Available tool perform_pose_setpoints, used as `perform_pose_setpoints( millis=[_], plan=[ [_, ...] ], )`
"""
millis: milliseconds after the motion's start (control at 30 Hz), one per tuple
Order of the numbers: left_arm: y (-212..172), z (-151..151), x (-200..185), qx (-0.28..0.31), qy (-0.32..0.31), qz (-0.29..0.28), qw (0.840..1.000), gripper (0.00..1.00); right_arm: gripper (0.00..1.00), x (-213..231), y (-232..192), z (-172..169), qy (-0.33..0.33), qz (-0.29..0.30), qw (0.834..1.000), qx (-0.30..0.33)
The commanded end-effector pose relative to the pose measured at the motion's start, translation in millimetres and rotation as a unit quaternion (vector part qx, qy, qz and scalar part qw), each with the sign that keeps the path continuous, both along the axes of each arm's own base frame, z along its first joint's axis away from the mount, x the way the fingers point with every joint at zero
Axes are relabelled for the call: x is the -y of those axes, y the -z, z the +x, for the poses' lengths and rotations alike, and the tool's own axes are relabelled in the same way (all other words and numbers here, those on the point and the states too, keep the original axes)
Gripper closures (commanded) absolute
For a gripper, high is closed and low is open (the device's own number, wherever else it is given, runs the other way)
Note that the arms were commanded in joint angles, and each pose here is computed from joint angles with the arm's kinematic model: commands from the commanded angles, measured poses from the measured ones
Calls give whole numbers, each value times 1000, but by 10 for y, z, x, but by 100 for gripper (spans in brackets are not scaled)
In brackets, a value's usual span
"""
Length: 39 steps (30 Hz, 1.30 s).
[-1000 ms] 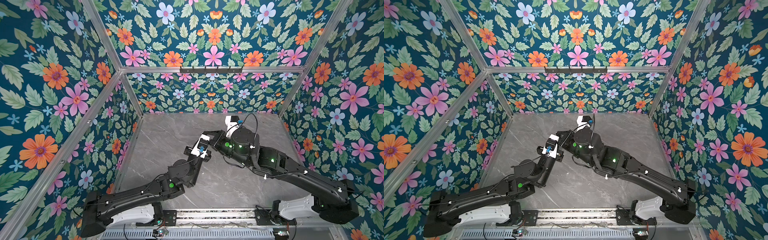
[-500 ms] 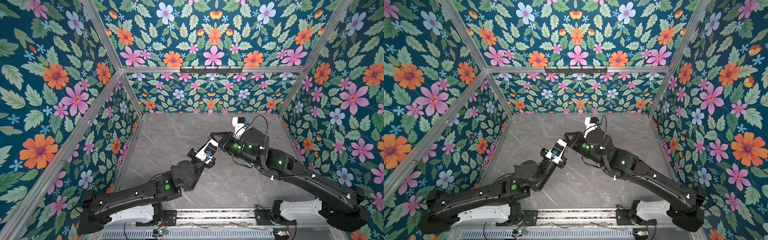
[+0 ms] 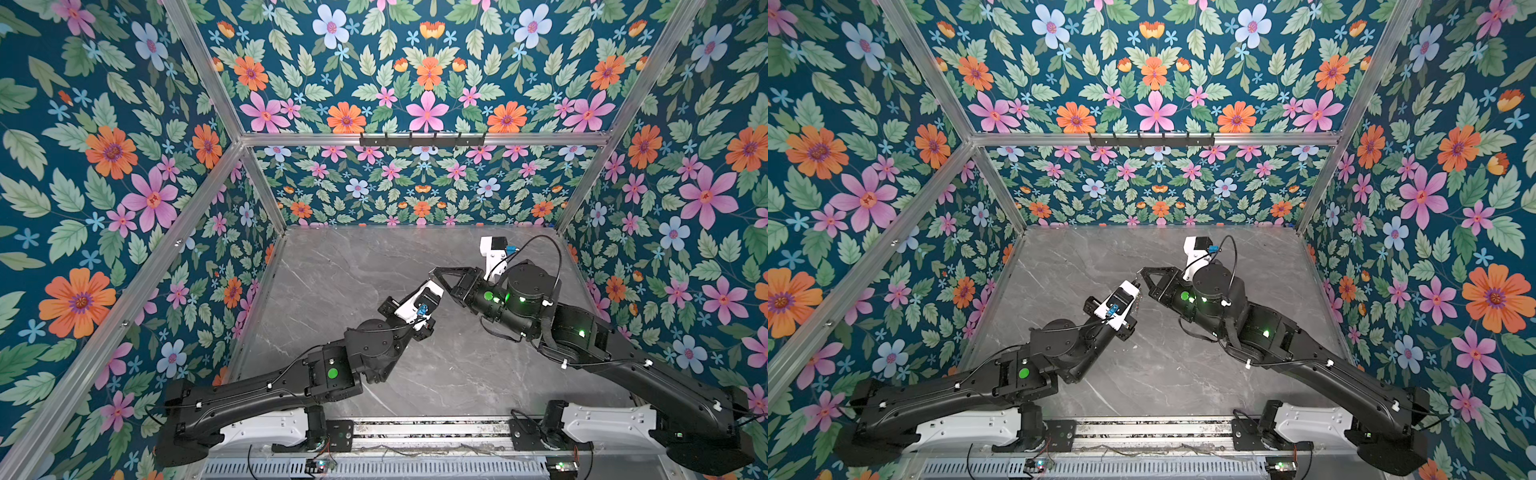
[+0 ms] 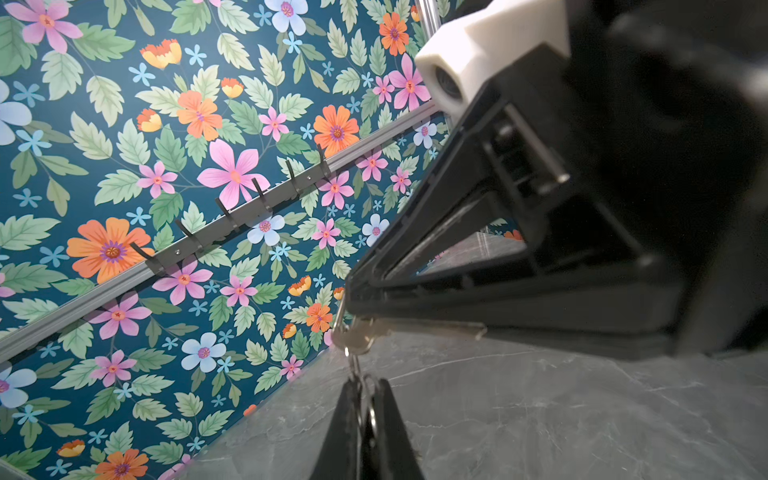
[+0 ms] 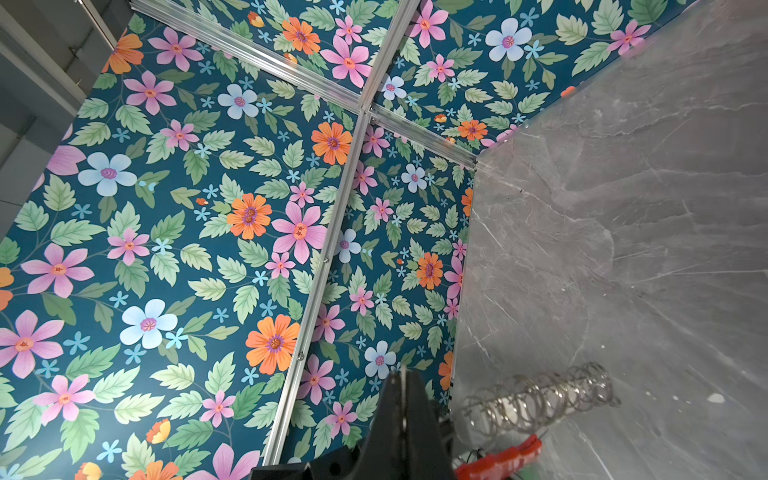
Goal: Remove the keys from the keyring
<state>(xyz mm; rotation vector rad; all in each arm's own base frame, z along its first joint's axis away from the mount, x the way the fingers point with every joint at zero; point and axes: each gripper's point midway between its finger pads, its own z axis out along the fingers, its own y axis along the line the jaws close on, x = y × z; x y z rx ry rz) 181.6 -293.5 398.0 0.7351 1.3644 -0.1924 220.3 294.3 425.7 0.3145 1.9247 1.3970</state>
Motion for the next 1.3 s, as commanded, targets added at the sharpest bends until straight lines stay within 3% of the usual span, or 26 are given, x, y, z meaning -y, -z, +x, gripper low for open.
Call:
perform_pose_setpoints(
  millis=[0,467,1267],
  plan=[
    [-26,-42,49,-9,18,1,1000,100,100,130,-17,48,27,-6,1000,14],
    [-90,-267,294,-69,112,42,990,100,100,272,121,-15,6,-27,999,20],
    [-140,-447,411,-153,185,96,966,100,100,472,271,-254,-44,-66,992,96]
  ],
)
